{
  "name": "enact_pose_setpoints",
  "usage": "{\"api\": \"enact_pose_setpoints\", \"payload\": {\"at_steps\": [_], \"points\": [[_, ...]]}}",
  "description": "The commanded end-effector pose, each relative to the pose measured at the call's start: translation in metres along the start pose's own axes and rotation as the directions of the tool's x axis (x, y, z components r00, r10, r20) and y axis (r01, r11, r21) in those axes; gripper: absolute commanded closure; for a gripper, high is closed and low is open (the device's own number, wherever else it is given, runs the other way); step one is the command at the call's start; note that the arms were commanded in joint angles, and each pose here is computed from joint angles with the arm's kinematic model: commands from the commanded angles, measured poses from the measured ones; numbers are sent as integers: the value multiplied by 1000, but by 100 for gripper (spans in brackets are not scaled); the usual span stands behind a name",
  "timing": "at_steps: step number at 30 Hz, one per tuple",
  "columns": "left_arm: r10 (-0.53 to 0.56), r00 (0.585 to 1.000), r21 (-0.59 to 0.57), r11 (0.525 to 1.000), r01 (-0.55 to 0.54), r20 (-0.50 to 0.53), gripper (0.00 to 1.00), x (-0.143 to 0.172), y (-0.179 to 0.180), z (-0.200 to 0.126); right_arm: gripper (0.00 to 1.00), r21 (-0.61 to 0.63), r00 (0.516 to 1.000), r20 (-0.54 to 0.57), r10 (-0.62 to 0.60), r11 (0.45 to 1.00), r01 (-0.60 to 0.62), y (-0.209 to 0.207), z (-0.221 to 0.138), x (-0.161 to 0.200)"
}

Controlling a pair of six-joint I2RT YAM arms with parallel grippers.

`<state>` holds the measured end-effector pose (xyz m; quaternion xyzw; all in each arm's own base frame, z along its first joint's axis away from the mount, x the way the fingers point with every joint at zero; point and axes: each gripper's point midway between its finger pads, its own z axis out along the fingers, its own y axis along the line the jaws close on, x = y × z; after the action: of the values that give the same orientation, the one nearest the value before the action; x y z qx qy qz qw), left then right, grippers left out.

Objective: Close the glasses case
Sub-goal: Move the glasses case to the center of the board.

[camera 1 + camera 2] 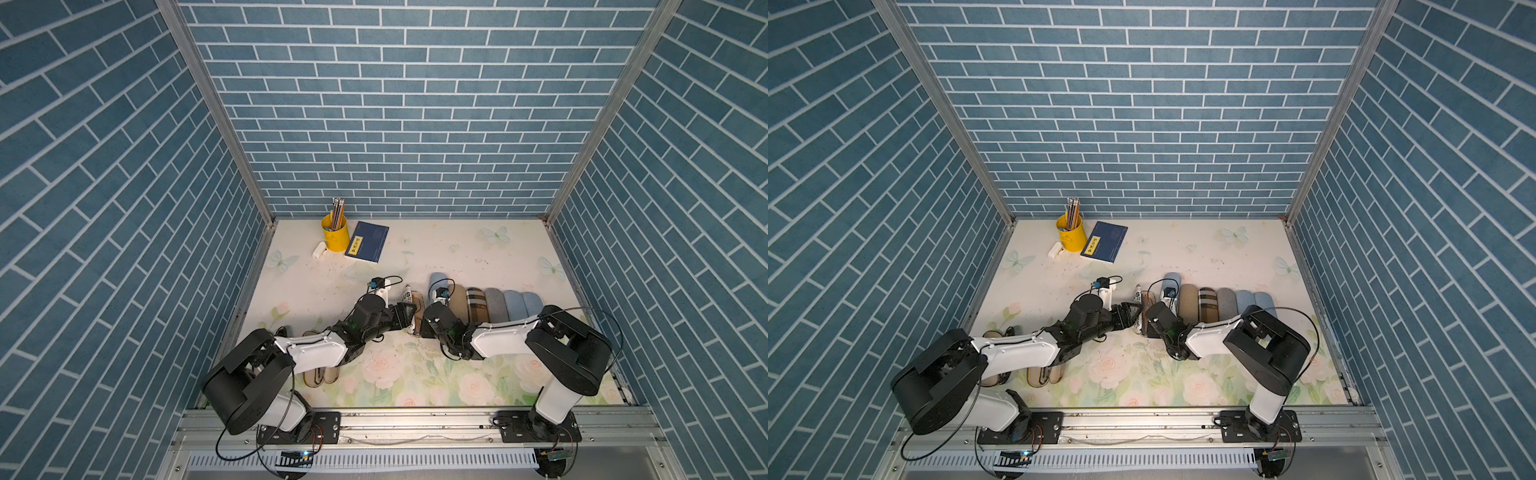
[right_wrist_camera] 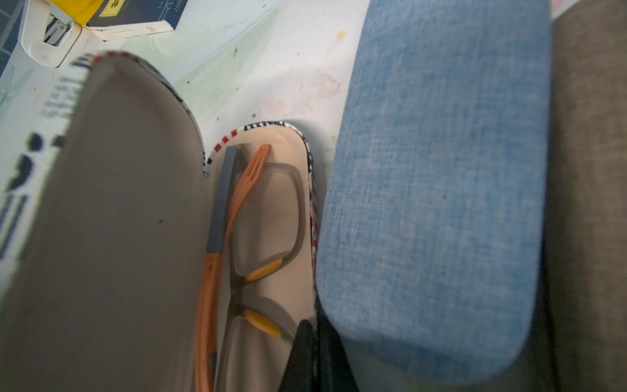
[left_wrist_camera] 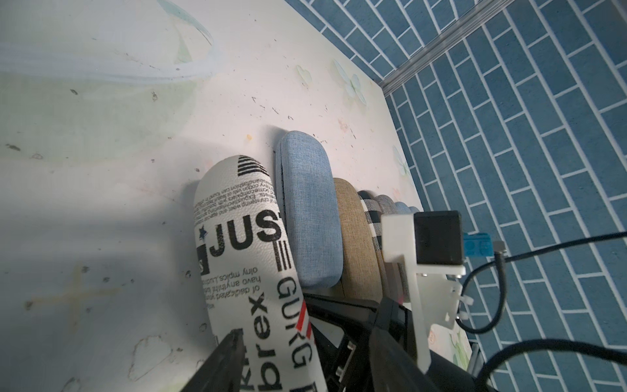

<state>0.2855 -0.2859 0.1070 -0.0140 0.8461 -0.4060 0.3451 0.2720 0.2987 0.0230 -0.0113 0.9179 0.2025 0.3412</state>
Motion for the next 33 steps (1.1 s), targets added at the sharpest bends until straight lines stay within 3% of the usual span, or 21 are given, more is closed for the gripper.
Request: {"api": "enact_pose_setpoints", "payload": {"at_steps": [1,9,33], "points": [[24,1000,-6,1000,-24,-16,40,1,-3,6,94,1,999,28,30,1000,-30,-2,-3,-5],[31,999,-40,999,-31,-18,49,4,2,10,93,-2,999,28,31,1000,-31,-4,-4,-3],[44,999,-65,997,-46,-31,59,9,6,19,94,-7,999,31,38,999,-38,-9,-6,1]]}}
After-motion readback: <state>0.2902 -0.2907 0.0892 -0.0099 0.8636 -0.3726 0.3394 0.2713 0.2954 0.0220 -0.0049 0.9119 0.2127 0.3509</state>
